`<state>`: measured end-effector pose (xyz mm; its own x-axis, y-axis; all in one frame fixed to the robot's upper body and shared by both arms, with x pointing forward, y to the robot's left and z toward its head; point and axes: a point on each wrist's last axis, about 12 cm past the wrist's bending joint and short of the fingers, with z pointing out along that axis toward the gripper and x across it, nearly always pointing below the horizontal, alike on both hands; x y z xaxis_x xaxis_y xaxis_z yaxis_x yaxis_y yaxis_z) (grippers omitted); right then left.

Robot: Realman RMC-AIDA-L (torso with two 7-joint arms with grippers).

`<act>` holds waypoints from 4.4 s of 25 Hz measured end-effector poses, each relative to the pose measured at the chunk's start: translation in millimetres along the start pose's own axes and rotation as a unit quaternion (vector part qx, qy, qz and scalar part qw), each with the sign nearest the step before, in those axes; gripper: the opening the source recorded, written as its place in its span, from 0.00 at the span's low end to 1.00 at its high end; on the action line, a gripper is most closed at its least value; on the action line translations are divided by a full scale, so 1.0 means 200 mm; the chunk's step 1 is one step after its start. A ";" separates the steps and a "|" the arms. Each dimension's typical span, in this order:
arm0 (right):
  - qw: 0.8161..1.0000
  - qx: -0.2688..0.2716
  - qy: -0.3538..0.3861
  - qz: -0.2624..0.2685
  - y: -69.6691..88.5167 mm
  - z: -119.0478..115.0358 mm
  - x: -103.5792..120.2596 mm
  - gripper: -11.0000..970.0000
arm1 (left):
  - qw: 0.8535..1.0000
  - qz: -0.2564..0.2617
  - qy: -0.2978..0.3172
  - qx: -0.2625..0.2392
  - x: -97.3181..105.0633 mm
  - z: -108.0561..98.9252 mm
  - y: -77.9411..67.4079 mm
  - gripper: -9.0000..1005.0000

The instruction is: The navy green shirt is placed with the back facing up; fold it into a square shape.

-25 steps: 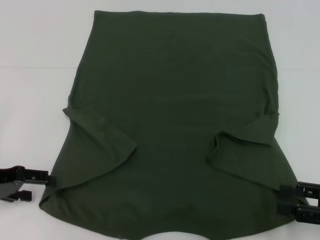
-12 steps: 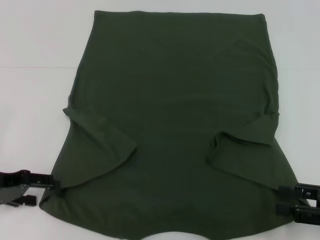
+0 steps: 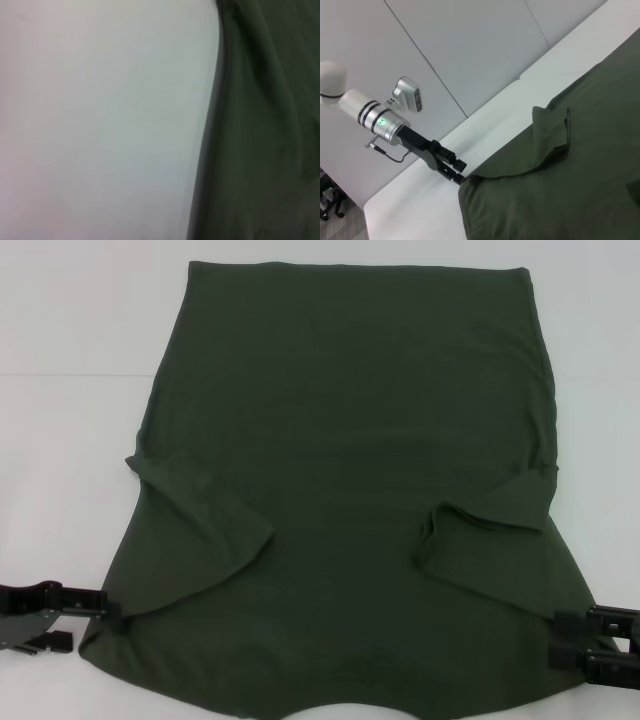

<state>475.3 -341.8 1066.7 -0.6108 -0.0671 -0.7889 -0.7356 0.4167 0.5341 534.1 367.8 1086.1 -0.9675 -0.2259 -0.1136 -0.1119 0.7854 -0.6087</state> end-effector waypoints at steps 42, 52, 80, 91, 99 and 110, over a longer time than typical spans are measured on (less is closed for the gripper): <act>1.000 -0.005 0.001 -0.003 -0.01 0.03 -0.04 0.73 | 0.998 0.054 0.022 -0.002 -0.04 0.11 -0.13 0.28; 0.996 0.034 0.033 0.074 -0.05 -0.09 -0.16 0.72 | 0.997 0.067 0.028 0.002 -0.03 0.11 -0.13 0.06; 0.890 0.249 0.256 0.284 -0.19 -0.02 -0.48 0.72 | 0.996 0.085 0.018 0.016 -0.03 0.06 -0.12 0.04; 0.885 0.251 0.275 0.279 -0.21 0.08 -0.41 0.72 | 0.996 0.084 0.018 0.016 -0.03 0.06 -0.12 0.04; 0.885 0.251 0.277 0.277 -0.22 0.10 -0.40 0.72 | 0.997 0.078 0.008 0.020 -0.03 0.05 -0.11 0.04; 0.887 0.245 0.280 0.274 -0.21 0.12 -0.39 0.72 | 0.997 0.076 0.009 0.020 -0.03 0.05 -0.11 0.04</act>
<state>561.0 -333.1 1098.0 -0.9879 -0.1158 -0.1031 -0.1516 0.8607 0.4859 544.3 345.9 1092.1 -0.9766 -0.0949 -0.1931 0.0455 0.7860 -0.6165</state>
